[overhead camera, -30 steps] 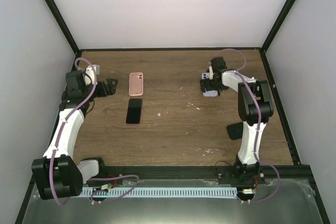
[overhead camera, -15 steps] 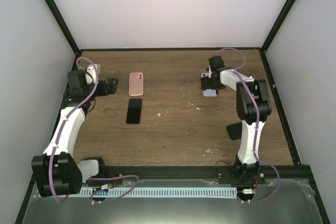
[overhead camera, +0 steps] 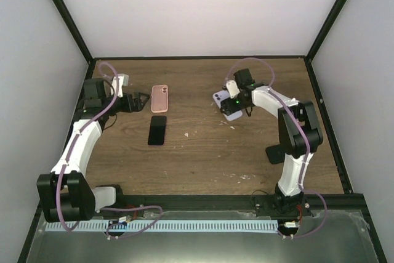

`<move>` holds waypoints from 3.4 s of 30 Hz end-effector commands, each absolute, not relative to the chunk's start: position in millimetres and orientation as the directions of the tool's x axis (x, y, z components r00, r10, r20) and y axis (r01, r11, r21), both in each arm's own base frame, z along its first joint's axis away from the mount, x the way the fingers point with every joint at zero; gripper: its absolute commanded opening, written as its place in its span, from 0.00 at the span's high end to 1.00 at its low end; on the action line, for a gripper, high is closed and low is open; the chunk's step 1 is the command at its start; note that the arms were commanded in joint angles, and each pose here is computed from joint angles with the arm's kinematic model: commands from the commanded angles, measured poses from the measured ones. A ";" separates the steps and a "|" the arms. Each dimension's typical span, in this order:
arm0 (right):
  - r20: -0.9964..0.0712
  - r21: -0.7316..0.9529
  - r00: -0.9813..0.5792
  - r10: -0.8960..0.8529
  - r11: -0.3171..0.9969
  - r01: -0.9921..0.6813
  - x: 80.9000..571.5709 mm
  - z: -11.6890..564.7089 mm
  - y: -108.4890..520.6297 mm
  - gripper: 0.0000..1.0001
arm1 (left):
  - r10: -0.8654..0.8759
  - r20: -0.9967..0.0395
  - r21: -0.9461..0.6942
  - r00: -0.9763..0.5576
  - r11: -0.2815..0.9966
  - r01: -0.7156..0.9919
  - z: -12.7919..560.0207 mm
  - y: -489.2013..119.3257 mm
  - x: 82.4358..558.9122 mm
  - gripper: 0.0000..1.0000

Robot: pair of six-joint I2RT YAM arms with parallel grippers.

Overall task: Take the phone out of the phone case
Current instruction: Pick up the phone at the center of the board, then adjust the phone.

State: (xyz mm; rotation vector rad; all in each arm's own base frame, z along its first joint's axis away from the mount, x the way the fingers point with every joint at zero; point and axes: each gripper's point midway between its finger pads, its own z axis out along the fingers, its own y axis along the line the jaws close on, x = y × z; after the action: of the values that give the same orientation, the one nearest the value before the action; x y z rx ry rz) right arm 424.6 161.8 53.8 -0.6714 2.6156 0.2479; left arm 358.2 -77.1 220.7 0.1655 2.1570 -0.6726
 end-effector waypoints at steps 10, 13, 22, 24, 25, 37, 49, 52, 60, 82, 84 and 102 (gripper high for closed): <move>-0.711 -0.029 -0.355 -0.607 0.531 -0.847 359.5 161.8 285.3 0.40 | -0.130 -0.521 -0.732 -0.843 0.577 0.363 195.9 -148.7 350.2 0.06; -0.724 -0.059 -0.307 -0.618 0.499 -0.865 348.9 172.4 300.7 0.40 | -0.117 -0.457 -0.790 -0.882 0.509 0.341 185.8 -166.9 347.6 0.09; -0.738 -0.119 -0.190 -0.647 0.401 -0.908 315.5 186.7 340.9 0.39 | -0.044 -0.326 -0.880 -0.944 0.380 0.286 169.2 -208.1 331.9 0.19; -0.743 -0.134 -0.170 -0.647 0.394 -0.909 312.4 191.2 346.3 0.39 | -0.039 -0.303 -0.891 -0.952 0.365 0.269 165.6 -211.6 330.3 0.26; -0.746 -0.143 -0.158 -0.648 0.387 -0.911 310.6 192.6 349.1 0.39 | -0.037 -0.296 -0.894 -0.954 0.363 0.263 164.0 -212.5 330.2 0.30; -0.746 -0.246 -0.088 -0.660 0.396 -0.885 319.9 205.9 351.8 0.31 | -0.044 -0.213 -0.935 -0.976 0.297 0.191 169.2 -217.2 326.1 0.86; -0.707 -0.425 0.009 -0.707 0.415 -0.804 329.3 224.7 358.1 0.02 | -0.219 -0.089 -0.971 -0.972 0.238 0.035 170.7 -178.8 353.6 1.00; -0.664 -0.492 0.028 -0.748 0.408 -0.769 328.5 218.5 364.5 0.05 | -0.268 -0.055 -0.977 -0.962 0.214 -0.004 175.0 -167.9 361.8 1.00; -0.607 -0.620 0.125 -0.785 0.369 -0.693 318.9 222.3 393.7 0.15 | -0.326 0.015 -0.975 -0.945 0.204 -0.086 182.8 -161.5 366.6 1.00; -0.400 -0.848 0.265 -0.877 0.245 -0.470 341.0 187.8 416.2 0.29 | -0.365 0.164 -0.956 -0.917 0.169 -0.238 184.1 -159.8 368.0 1.00; -0.404 -0.840 0.267 -0.875 0.240 -0.486 339.0 184.8 417.3 0.28 | -0.365 0.166 -0.956 -0.916 0.168 -0.240 183.5 -159.8 368.4 1.00; -0.311 -0.933 0.310 -0.898 0.226 -0.280 360.0 194.2 415.8 0.73 | -0.359 0.190 -0.958 -0.914 0.135 -0.253 185.1 -161.1 363.4 1.00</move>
State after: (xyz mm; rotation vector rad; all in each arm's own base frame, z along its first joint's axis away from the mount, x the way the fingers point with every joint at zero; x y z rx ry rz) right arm 352.4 416.0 171.9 -1.3986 1.2560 -0.5888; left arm 369.6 -157.0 163.3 -0.7145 2.3409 -1.8512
